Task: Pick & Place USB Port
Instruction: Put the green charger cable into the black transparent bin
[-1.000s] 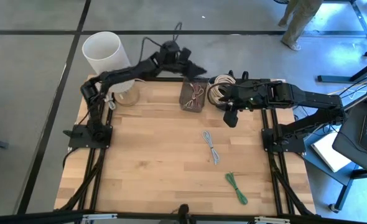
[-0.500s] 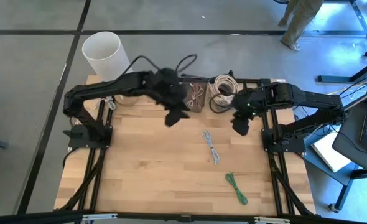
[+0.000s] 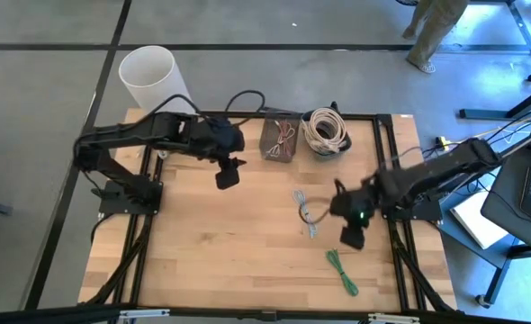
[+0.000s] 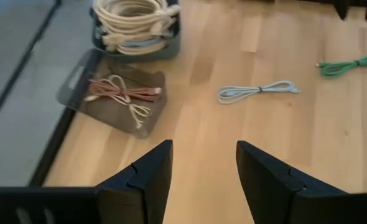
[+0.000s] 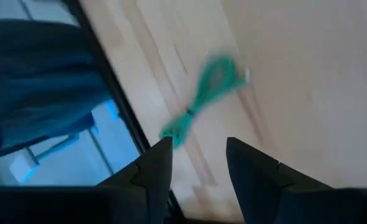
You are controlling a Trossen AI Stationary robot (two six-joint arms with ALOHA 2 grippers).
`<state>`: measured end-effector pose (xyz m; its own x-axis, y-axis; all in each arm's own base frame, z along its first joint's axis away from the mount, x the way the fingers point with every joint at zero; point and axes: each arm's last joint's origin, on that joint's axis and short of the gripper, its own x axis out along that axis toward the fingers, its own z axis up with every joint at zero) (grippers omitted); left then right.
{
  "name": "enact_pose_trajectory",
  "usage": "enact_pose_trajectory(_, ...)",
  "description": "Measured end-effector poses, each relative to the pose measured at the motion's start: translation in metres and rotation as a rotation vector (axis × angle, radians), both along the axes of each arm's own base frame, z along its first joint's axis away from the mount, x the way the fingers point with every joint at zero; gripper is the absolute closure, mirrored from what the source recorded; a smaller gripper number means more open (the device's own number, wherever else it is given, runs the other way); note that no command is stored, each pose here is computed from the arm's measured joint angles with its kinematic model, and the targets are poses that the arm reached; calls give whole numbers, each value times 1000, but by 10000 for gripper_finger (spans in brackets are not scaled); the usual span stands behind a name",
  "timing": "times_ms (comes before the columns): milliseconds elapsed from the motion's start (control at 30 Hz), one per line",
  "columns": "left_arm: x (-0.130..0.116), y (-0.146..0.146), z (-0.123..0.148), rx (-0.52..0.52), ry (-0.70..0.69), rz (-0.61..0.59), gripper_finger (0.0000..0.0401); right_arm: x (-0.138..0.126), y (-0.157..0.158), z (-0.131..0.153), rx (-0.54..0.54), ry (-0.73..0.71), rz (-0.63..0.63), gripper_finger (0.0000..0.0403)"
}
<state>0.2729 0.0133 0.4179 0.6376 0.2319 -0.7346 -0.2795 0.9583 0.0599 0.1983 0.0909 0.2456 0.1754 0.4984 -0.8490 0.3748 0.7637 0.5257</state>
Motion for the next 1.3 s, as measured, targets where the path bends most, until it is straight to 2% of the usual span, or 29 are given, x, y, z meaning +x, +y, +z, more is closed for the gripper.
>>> enact_pose_trajectory(100, -4, 2, 3, 38, -7, 16, 230, -12, 17, -30, 36, 78, -54, 247)
enact_pose_trajectory(233, -7, 4, 5, 76, -6, 20, 230, -14, 36, -48, 64, -27, -178, 247)
enact_pose_trajectory(367, -7, 6, 6, 121, 0, 40, 230, -20, 39, -62, 29, -54, -319, 247)
enact_pose_trajectory(500, -8, 7, 6, 147, 5, 52, 230, -27, 42, -71, -18, -38, -384, 247)
enact_pose_trajectory(667, -8, 7, 6, 150, 5, 55, 230, -28, 49, -82, -75, -19, -403, 247)
enact_pose_trajectory(900, -8, 7, 6, 162, 6, 66, 230, -24, 75, -102, 13, 45, -319, 247)
enact_pose_trajectory(1300, -9, 18, 6, 156, 8, 103, 230, -35, 109, -126, 76, 138, -311, 247)
